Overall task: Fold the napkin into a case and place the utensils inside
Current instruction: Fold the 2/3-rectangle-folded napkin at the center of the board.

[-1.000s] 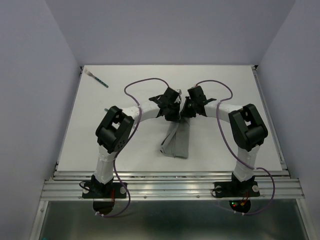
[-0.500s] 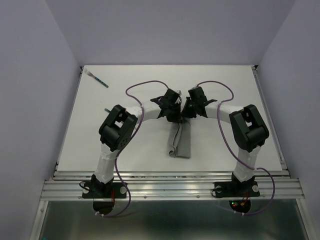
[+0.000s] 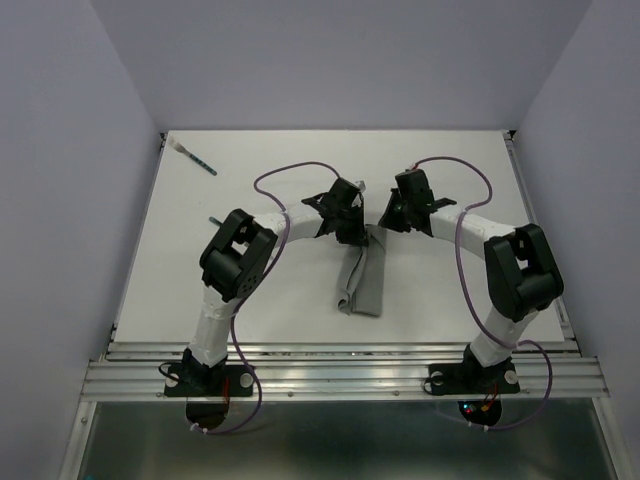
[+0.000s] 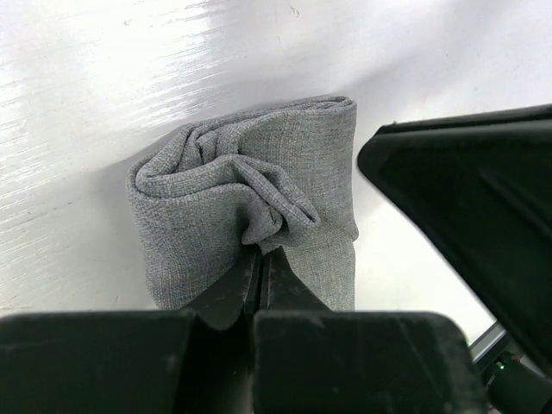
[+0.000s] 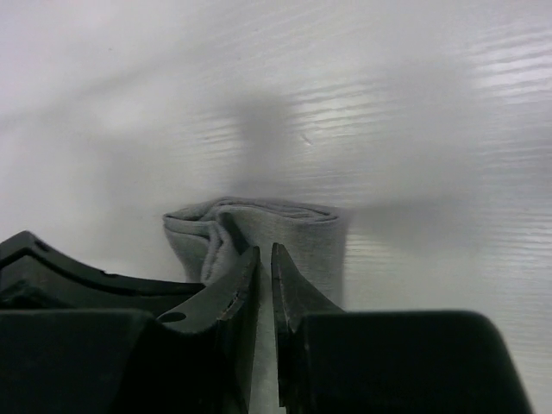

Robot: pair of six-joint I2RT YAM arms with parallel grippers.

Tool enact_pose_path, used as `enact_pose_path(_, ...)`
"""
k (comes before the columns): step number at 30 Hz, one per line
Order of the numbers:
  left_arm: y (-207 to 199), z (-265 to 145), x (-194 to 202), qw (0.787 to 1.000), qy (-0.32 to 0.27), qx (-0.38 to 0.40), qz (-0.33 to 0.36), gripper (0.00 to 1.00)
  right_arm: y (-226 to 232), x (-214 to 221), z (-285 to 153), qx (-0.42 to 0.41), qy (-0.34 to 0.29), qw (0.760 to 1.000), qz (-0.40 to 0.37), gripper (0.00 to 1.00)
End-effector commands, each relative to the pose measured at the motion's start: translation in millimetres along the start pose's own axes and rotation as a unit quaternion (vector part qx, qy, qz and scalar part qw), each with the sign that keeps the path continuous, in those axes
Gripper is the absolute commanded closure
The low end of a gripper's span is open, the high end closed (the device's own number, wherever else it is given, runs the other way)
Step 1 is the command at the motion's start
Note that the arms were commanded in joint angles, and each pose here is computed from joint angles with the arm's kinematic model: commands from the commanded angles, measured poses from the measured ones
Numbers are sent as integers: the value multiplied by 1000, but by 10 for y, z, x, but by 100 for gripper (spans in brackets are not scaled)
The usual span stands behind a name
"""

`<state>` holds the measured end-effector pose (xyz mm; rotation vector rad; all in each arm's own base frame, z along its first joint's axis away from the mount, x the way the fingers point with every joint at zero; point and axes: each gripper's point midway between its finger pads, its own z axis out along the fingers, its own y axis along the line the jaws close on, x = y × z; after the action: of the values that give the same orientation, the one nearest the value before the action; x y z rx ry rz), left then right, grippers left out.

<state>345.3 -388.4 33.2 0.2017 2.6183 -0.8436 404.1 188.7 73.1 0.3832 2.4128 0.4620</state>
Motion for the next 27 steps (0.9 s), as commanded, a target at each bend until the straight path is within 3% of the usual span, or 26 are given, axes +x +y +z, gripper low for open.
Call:
enact_pose_path(1,158,104,160,1000,24,-19,6,100,-225,67,81,26,10,1000,-13,84)
enact_pose_path(16,-24,64,-48,1000,16,-3,12,100,-368,495,422,32,86,996,-8,97)
enact_pose_path(27,-305,-42,-285,1000,-2,25,-17,100,-428,545,441,52,88,994,25,97)
